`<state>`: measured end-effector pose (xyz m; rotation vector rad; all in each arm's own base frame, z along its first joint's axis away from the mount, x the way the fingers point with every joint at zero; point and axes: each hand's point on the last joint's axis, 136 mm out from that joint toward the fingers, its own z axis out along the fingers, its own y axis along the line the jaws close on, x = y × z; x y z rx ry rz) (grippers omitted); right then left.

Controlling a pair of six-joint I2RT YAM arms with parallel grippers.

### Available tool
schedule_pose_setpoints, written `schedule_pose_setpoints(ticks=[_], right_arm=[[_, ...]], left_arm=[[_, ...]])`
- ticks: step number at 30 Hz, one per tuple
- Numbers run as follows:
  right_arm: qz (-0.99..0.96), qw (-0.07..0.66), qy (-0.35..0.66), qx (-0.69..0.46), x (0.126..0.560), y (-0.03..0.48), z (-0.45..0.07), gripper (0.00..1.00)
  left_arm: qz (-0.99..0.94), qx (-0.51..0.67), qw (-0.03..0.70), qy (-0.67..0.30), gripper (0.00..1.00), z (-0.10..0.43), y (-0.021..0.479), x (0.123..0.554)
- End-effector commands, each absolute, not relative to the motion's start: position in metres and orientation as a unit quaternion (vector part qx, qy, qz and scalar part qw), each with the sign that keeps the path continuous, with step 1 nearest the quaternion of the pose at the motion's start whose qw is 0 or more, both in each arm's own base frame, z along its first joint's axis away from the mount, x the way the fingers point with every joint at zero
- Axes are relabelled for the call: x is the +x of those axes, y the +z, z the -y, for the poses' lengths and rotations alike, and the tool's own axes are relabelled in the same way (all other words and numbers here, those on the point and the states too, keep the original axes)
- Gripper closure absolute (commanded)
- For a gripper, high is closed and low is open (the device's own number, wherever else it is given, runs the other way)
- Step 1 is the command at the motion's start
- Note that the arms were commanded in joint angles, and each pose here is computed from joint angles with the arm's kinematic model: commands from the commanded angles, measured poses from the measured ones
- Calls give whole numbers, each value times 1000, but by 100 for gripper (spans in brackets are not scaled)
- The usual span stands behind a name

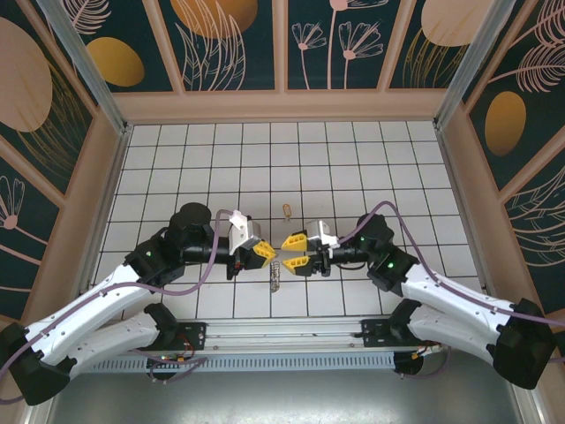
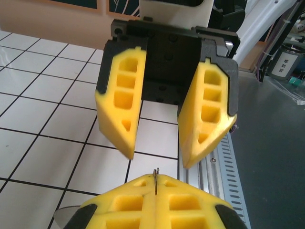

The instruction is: Put the keys on the keyring

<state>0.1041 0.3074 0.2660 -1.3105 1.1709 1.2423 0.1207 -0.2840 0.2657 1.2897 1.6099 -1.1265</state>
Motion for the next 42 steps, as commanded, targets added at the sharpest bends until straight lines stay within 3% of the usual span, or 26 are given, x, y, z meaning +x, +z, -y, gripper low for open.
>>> schedule_pose_setpoints(ticks=[1, 6, 15, 19, 25, 29, 31, 42], right_arm=[[-451, 493, 509, -543, 103, 283, -314, 64], [-449, 494, 510, -543, 103, 284, -318, 67], [-447, 498, 515, -536, 105, 287, -321, 82], [-451, 501, 511, -533, 109, 287, -323, 100], [-465, 515, 493, -525, 117, 287, -319, 100], [-456, 524, 494, -522, 116, 293, -311, 100], [-456, 526, 494, -521, 116, 294, -309, 100], [-452, 517, 503, -525, 112, 291, -310, 100]], left_arm=[[-604, 516, 407, -450, 100, 288, 283, 120], [-605, 515, 407, -450, 100, 287, 284, 119], [-606, 518, 400, -452, 100, 290, 281, 120], [-602, 518, 402, -455, 100, 290, 284, 119], [-607, 512, 410, -449, 100, 287, 286, 120], [-613, 508, 408, -446, 82, 284, 282, 119], [-615, 507, 408, -445, 78, 283, 282, 119], [-612, 503, 421, -441, 81, 284, 286, 123]])
